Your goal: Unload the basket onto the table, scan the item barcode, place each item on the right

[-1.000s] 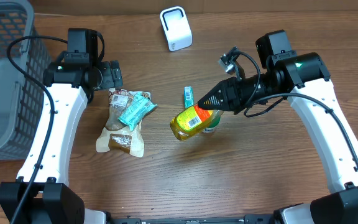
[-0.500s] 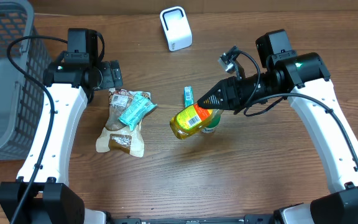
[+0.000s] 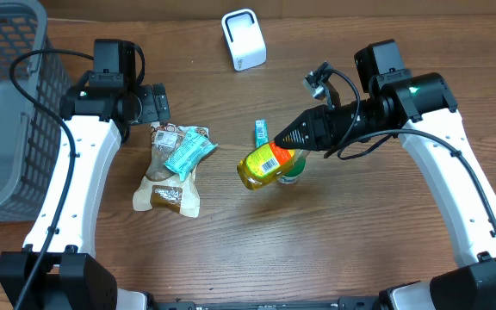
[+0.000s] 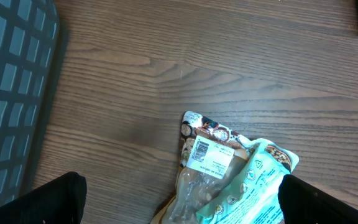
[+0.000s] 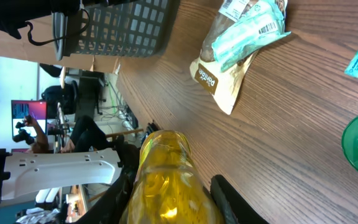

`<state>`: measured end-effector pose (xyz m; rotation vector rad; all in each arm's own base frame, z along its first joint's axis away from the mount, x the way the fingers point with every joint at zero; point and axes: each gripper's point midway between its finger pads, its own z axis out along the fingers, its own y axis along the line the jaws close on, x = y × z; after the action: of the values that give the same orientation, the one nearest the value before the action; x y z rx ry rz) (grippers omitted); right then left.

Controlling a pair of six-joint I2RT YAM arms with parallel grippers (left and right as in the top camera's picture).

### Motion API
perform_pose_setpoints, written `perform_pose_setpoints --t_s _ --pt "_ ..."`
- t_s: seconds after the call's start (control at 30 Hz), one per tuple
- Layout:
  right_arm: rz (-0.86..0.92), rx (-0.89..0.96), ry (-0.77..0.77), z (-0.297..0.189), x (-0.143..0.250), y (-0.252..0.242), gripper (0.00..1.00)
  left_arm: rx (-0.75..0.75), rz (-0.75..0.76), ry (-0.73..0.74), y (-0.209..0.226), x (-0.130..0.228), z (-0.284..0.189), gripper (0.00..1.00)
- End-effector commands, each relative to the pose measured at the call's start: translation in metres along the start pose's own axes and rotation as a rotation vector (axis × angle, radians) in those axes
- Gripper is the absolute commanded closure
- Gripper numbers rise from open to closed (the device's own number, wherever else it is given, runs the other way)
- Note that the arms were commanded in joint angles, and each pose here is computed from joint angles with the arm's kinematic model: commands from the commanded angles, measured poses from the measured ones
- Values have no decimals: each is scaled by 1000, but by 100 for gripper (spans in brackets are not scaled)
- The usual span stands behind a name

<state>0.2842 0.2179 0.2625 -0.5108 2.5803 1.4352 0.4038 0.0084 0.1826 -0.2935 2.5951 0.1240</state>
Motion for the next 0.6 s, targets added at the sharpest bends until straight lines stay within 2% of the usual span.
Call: perform_pose_setpoints --t_s 0.0,0.5,0.57 --pt "-64 -25 -33 -9 -4 19 82 -12 4 -19 4 -5 -4 0" --pt "-99 -25 -58 -10 -12 20 81 -12 4 -19 4 -5 -4 0" --pt "-110 -31 -73 -10 -16 21 85 -12 4 -19 4 -5 -4 0"
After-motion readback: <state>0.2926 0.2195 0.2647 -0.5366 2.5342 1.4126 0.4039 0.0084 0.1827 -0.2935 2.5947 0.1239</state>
